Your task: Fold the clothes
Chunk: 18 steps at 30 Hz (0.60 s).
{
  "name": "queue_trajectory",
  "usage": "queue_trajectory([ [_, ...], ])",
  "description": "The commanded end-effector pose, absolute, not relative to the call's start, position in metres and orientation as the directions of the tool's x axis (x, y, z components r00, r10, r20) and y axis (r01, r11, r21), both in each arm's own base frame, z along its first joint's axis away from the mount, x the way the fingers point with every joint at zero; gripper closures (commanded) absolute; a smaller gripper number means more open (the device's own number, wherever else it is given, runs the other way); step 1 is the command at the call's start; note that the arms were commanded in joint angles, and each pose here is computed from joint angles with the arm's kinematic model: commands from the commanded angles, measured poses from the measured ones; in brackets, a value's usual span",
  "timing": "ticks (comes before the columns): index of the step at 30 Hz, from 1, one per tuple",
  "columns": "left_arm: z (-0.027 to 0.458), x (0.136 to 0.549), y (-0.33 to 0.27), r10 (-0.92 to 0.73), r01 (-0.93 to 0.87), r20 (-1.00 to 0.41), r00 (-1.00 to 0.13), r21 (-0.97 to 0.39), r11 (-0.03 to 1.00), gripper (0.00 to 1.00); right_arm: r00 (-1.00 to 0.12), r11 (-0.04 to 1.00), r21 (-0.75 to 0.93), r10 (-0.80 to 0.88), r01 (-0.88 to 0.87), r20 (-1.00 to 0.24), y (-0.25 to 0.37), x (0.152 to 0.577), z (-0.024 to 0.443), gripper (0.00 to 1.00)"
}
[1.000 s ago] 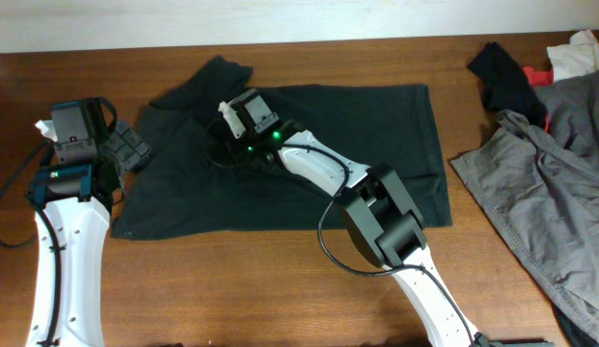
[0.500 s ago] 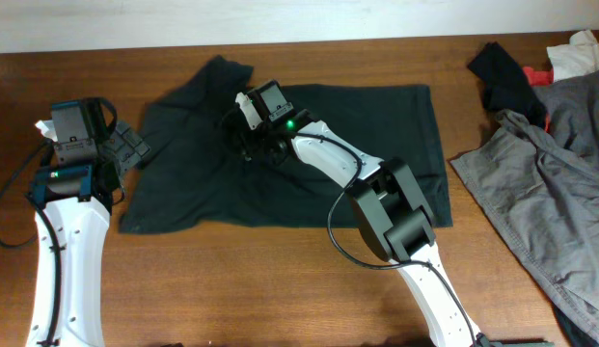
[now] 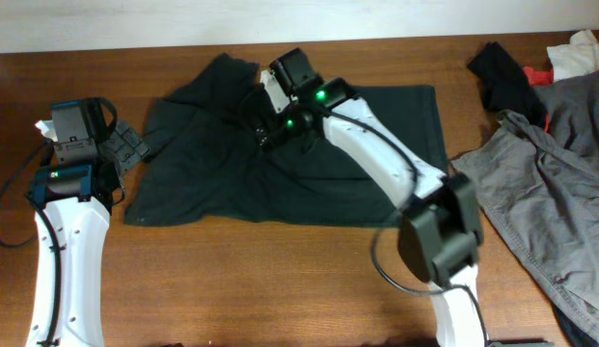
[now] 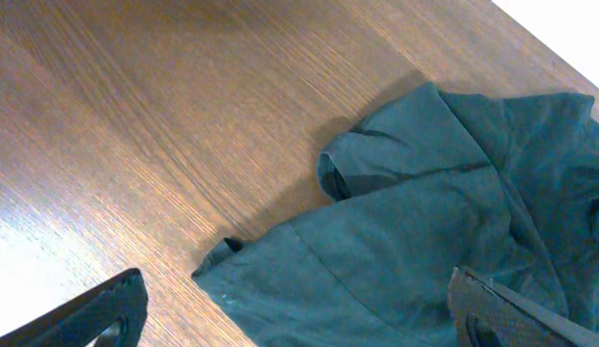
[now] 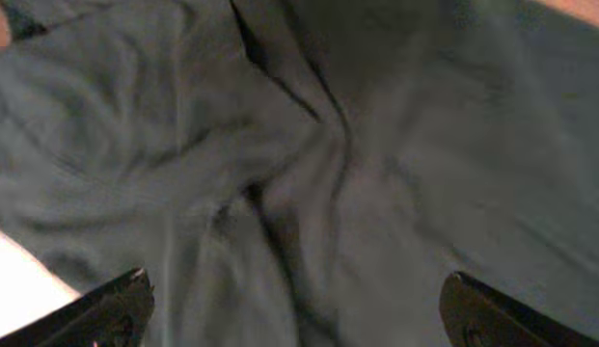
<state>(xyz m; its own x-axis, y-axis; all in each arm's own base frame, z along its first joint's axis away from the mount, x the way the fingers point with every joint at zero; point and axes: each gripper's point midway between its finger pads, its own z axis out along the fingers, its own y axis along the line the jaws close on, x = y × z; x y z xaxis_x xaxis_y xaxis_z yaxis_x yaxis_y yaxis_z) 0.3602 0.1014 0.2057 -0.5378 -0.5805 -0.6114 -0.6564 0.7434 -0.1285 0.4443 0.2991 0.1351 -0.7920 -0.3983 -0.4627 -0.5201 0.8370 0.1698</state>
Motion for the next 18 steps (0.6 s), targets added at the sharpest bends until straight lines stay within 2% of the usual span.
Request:
queue_trajectory([
  [1, 0.213, 0.361, 0.105, -0.577, -0.662, -0.629, -0.521, -0.129, 0.738, 0.01, -0.785, 0.879, 0.045, -0.399, -0.474, -0.474, 0.269, 0.443, 0.166, 0.01],
  [10, 0.220, 0.369, 0.106, -0.573, -0.656, -0.655, -0.493, -0.152, 0.739, 0.01, -0.908, 0.938, -0.112, -0.345, -0.327, -0.240, 0.164, 0.417, 0.158, 0.01],
  [15, 0.225, 0.375, 0.108, -0.568, -0.651, -0.675, -0.470, -0.170, 0.740, 0.01, -0.967, 0.979, -0.114, -0.186, -0.168, -0.174, 0.107, 0.417, 0.153, 0.01],
  [18, 0.236, 0.391, 0.099, -0.573, -0.602, -0.692, -0.440, -0.246, 0.760, 0.01, -0.984, 0.993, -0.106, -0.060, -0.042, -0.170, 0.076, 0.421, 0.152, 0.01],
])
